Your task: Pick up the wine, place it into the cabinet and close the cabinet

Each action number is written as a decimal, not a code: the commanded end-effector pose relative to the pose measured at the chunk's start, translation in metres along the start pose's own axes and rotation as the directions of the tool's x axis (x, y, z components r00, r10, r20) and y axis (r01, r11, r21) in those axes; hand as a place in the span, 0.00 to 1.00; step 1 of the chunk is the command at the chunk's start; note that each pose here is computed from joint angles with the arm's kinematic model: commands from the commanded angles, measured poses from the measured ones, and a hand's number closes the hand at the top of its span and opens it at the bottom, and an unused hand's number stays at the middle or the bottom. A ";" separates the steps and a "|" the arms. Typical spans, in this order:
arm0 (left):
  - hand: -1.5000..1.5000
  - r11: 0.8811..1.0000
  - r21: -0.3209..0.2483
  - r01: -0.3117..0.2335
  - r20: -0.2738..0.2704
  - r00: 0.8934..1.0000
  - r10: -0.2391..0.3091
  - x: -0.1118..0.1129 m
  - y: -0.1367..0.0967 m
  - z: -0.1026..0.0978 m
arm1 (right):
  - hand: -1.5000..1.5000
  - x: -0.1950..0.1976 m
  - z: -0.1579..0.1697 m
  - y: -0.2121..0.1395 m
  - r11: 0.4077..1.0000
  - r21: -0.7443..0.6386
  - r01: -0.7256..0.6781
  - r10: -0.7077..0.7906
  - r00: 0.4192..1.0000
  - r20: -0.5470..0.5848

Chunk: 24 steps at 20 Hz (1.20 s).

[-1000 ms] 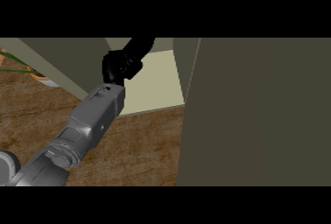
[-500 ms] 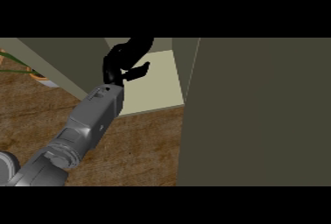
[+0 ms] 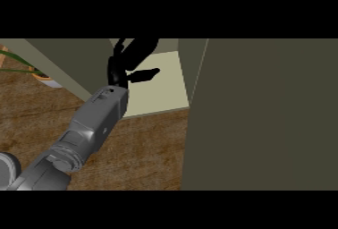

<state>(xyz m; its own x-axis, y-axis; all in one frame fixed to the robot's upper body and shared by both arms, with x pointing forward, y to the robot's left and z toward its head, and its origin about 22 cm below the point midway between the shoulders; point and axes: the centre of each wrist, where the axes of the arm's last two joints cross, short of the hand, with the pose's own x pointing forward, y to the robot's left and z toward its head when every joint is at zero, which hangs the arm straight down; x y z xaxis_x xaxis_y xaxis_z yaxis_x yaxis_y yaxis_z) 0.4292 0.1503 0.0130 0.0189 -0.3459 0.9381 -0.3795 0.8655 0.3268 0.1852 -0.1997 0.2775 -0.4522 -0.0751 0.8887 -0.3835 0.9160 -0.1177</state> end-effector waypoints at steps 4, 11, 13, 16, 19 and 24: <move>0.00 0.987 -0.158 0.040 0.102 0.994 -0.024 -0.012 0.042 -0.022 | 0.00 0.003 0.006 0.002 1.000 -0.006 0.009 -0.009 1.000 -0.015; 0.00 0.869 -0.378 -0.318 0.167 0.900 0.403 0.027 0.015 -0.020 | 0.00 0.005 0.010 -0.003 0.999 -0.045 0.002 -0.003 1.000 -0.030; 0.00 0.836 -0.403 -0.371 0.172 0.867 0.468 0.014 0.024 -0.020 | 0.00 0.008 0.004 -0.002 0.998 -0.058 0.015 -0.016 1.000 -0.015; 0.00 0.761 -0.446 -0.472 0.108 0.815 0.569 0.033 -0.010 -0.005 | 0.00 0.007 0.015 -0.001 0.997 -0.079 -0.010 0.008 1.000 -0.025; 0.00 0.729 -0.512 -0.454 0.079 0.820 0.567 0.026 -0.003 -0.005 | 0.00 0.007 0.025 0.003 0.994 -0.104 -0.008 0.004 0.999 -0.040; 0.00 0.707 -0.555 -0.438 0.075 0.820 0.567 0.054 -0.036 0.014 | 0.00 0.023 0.012 -0.002 0.994 -0.105 -0.017 0.012 0.999 -0.043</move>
<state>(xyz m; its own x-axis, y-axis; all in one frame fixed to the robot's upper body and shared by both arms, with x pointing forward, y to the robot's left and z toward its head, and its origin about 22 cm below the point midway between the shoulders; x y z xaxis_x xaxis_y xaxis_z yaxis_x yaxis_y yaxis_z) 0.4250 0.0914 0.0340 -0.2466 0.2042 0.9473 0.2235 0.9632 -0.1495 0.1815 -0.2072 0.2825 -0.3943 -0.0532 0.9175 -0.3023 0.9503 -0.0749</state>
